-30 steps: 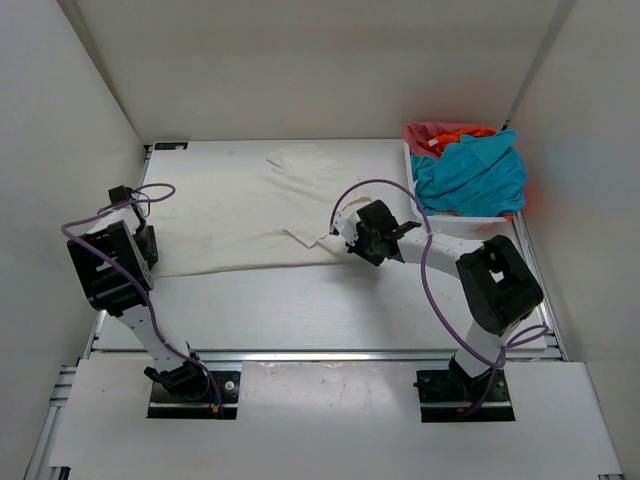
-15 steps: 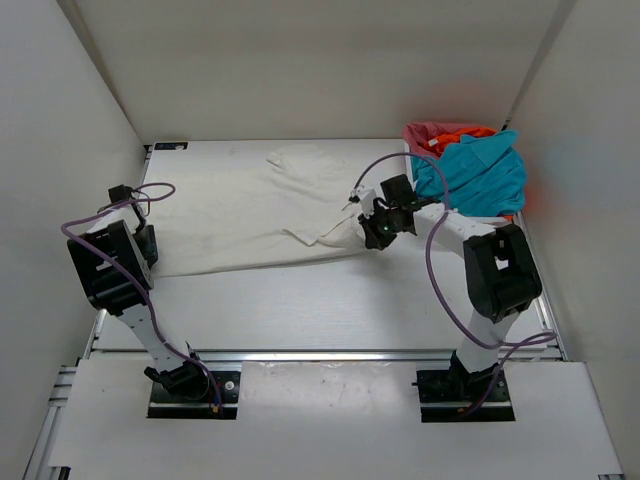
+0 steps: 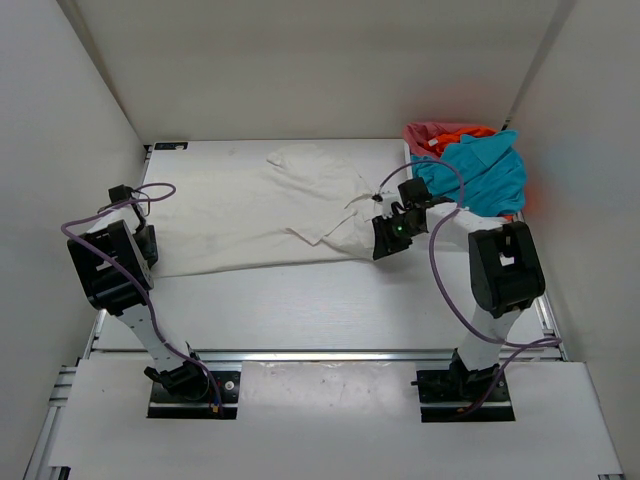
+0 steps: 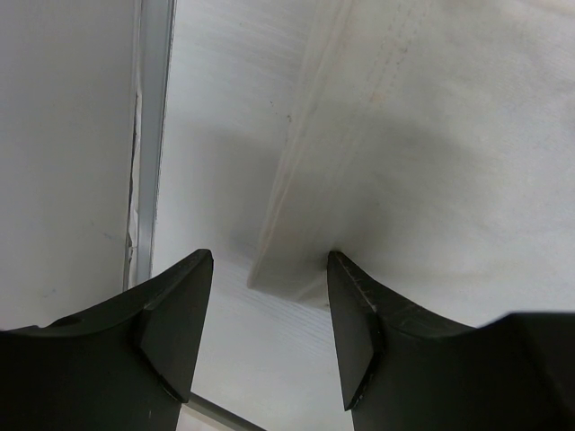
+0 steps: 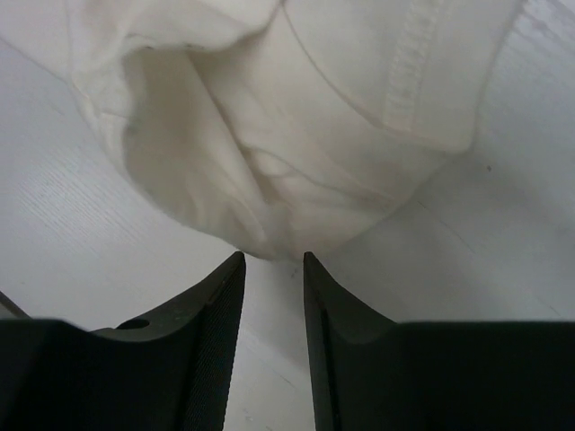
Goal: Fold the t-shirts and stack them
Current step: Fold the flattened tshirt in 1/3 of the way
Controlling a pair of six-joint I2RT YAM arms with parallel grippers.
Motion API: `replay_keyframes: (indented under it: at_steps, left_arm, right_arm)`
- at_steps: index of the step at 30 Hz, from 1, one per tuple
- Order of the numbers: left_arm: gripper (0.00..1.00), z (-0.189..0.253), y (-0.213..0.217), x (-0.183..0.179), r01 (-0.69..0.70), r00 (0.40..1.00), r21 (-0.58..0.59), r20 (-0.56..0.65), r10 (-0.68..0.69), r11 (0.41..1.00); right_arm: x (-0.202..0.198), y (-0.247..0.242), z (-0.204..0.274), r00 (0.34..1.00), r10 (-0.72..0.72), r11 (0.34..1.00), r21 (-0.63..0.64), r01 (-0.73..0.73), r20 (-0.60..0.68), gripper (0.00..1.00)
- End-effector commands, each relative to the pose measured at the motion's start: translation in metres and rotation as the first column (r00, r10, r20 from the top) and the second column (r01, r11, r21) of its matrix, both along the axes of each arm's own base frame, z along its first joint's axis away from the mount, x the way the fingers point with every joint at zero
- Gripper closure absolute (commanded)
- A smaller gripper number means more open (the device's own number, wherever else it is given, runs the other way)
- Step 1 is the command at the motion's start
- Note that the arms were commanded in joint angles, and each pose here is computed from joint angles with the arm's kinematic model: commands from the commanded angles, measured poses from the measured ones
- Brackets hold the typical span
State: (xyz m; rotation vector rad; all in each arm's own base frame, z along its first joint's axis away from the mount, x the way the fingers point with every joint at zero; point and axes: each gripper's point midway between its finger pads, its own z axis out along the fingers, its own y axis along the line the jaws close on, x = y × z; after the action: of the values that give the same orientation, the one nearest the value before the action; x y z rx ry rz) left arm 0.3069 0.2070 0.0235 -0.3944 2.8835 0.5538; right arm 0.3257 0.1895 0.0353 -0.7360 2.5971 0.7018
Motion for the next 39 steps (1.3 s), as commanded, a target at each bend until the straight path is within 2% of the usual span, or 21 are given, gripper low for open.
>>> replay_keyframes:
  at_steps: [1, 9, 14, 17, 27, 32, 36, 38, 39]
  left_arm:
    - [0.35, 0.003, -0.001, -0.005, 0.003, 1.000, -0.008, 0.001, -0.003, 1.000]
    - [0.35, 0.001, -0.014, -0.005, 0.011, 1.000, -0.066, 0.011, -0.011, 0.998]
    - [0.35, 0.002, -0.017, 0.002, 0.016, 0.999, -0.077, 0.030, -0.014, 0.997]
    - [0.35, 0.001, -0.018, 0.001, 0.010, 1.000, -0.084, 0.029, -0.008, 0.996]
    - [0.34, 0.003, -0.017, 0.000, 0.018, 0.999, -0.071, 0.030, -0.016, 0.997]
    - [0.34, 0.004, -0.016, 0.002, 0.010, 0.999, -0.078, 0.035, -0.007, 0.997]
    - [0.35, 0.001, -0.023, 0.004, 0.018, 0.999, -0.105, 0.039, -0.014, 0.994]
    - [0.35, 0.001, -0.026, 0.004, 0.021, 0.999, -0.120, 0.039, -0.017, 0.993]
    - [0.34, 0.002, -0.025, 0.005, 0.020, 0.999, -0.121, 0.045, -0.015, 0.993]
  right_arm:
    - [-0.009, -0.004, 0.018, 0.995, -0.083, 0.996, 0.029, 0.085, -0.048, 0.62]
    - [-0.013, -0.003, 0.005, 0.997, -0.076, 0.992, -0.104, 0.076, 0.003, 0.42]
    - [-0.007, -0.012, -0.010, 0.981, -0.187, 0.975, -0.129, 0.179, -0.053, 0.39]
    - [0.008, -0.019, -0.012, 0.966, -0.256, 0.958, -0.147, 0.247, -0.045, 0.39]
    - [0.022, -0.008, -0.016, 0.931, -0.352, 0.933, -0.118, 0.340, -0.099, 0.40]
    - [0.026, -0.006, -0.019, 0.908, -0.397, 0.917, -0.098, 0.386, -0.135, 0.49]
    - [0.019, 0.001, -0.026, 0.902, -0.397, 0.918, -0.098, 0.385, -0.172, 0.69]
    - [0.018, 0.002, -0.025, 0.901, -0.396, 0.918, -0.092, 0.385, -0.176, 0.83]
    - [0.017, 0.001, -0.024, 0.899, -0.400, 0.917, -0.094, 0.389, -0.177, 0.86]
